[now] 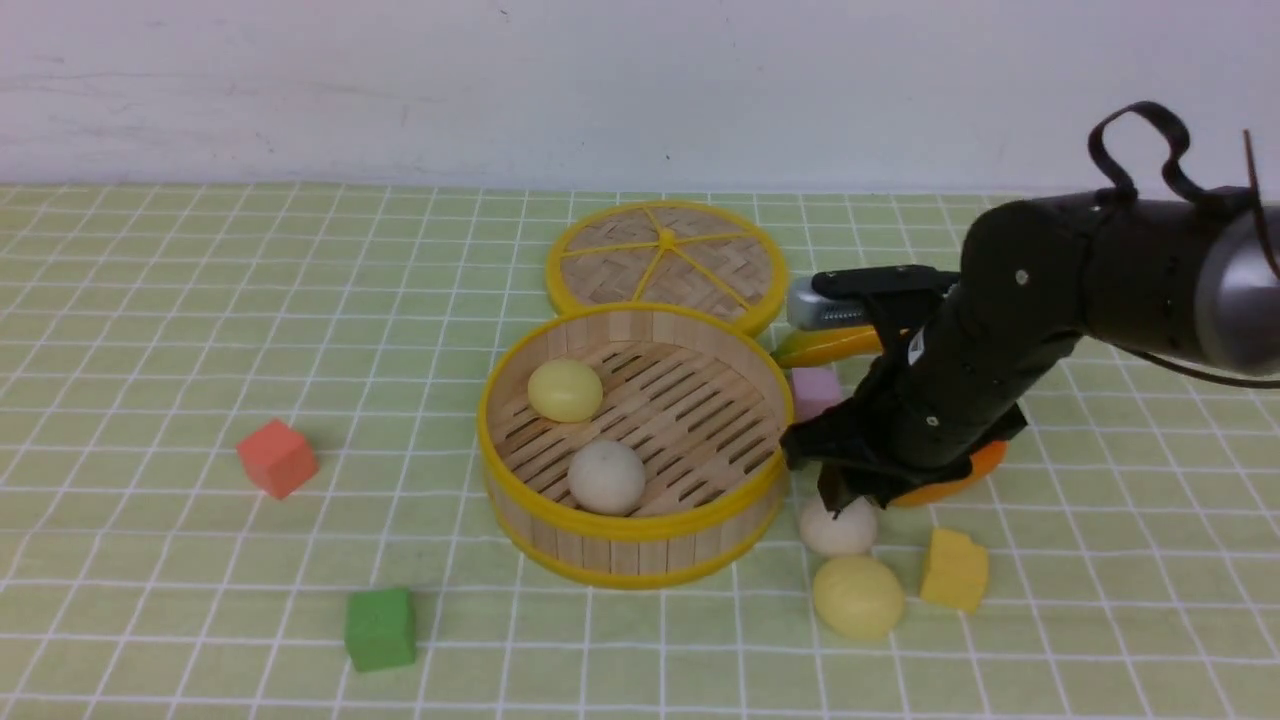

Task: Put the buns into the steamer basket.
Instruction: Use the right arm to grab a steamed stuffed bun

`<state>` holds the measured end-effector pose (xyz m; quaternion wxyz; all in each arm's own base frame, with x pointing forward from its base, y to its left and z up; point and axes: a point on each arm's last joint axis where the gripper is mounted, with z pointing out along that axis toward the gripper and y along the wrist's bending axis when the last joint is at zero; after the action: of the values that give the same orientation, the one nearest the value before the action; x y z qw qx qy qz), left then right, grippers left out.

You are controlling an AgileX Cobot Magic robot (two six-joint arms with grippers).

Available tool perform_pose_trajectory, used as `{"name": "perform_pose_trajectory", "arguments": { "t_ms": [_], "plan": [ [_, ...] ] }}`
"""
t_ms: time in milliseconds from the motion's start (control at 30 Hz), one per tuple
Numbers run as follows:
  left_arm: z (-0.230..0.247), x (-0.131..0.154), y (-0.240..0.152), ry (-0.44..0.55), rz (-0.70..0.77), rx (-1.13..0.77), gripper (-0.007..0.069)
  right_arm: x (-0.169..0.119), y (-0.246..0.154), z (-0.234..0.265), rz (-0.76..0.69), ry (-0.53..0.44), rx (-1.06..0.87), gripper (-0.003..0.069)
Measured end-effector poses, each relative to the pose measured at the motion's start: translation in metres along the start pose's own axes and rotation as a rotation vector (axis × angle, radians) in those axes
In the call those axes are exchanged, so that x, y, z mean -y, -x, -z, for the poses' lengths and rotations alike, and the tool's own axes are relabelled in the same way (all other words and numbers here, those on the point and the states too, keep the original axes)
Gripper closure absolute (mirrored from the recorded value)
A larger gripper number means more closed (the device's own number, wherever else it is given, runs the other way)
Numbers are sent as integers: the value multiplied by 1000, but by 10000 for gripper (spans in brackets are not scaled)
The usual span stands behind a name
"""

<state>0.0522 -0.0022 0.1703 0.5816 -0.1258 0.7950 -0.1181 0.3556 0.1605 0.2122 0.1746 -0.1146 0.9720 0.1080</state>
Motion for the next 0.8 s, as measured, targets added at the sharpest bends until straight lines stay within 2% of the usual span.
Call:
{"name": "perform_pose_trajectory", "arguments": {
  "t_ms": [233,333,600,700,800],
  "plan": [
    [0,0,0,0,0,0,550,3,1,-25,-20,-10,2,348],
    [0,0,0,0,0,0,550,5,0,-32,-23,-14,-10,391],
    [0,0,0,0,0,0,541,4,0,-29,-34,-14,-15,606],
    [0,0,0,0,0,0,537,2,0,-14,-32,-12,-15,643],
    [0,0,0,0,0,0,535,0,1,-2,-28,-7,-8,644]
  ]
}}
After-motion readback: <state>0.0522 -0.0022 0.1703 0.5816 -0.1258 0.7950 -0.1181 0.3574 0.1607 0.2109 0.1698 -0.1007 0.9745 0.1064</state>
